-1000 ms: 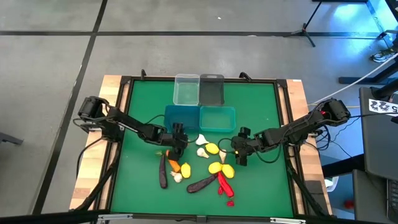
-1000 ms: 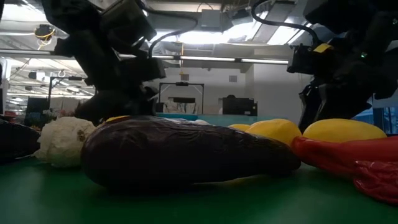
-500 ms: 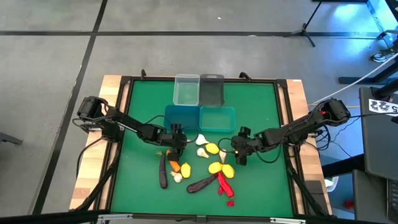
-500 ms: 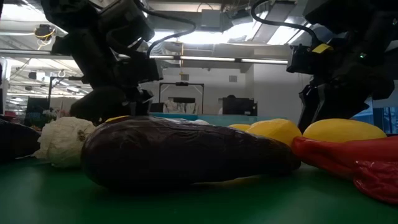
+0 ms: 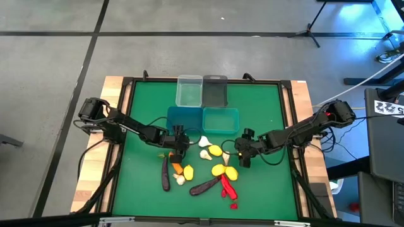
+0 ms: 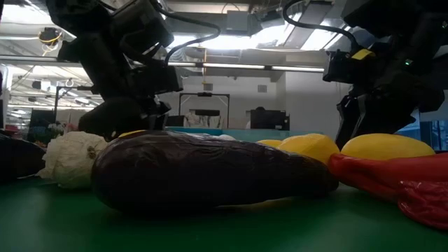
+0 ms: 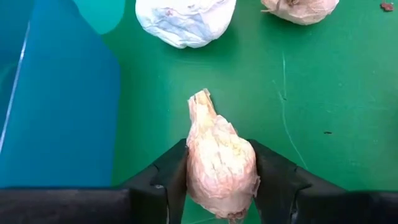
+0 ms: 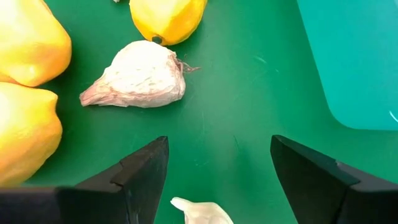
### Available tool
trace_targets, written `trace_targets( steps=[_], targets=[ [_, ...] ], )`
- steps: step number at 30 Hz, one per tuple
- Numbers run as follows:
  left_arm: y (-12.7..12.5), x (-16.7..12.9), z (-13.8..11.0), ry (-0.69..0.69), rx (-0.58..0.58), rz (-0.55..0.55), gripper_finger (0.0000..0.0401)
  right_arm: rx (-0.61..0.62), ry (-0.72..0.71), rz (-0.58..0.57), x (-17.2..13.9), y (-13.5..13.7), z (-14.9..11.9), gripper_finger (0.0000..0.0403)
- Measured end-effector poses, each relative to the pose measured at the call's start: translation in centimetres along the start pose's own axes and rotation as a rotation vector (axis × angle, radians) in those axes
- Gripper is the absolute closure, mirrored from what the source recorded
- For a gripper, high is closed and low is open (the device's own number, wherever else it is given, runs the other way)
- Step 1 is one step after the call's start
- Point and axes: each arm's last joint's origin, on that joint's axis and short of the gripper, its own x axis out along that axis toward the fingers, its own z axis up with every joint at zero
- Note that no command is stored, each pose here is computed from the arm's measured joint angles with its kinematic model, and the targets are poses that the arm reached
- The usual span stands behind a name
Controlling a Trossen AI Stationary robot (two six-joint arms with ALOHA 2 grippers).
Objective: Sort produce into baskets
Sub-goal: Put the white garlic into the transparent bin
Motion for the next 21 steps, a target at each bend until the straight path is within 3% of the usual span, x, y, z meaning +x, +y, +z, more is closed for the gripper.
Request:
trace_targets(
  steps=[12,21],
  targets=[
    [0.2,-1.3,3.7,-0.101,-0.039,-0.005,0.0254,0.0,0.0,0.0,0.0,0.0,0.0,0.0123],
    [2.6,-6.8,6.8,-0.278,-0.116,0.017,0.0253,-0.001,0.0,0.0,0.0,0.0,0.0,0.0123]
  ],
)
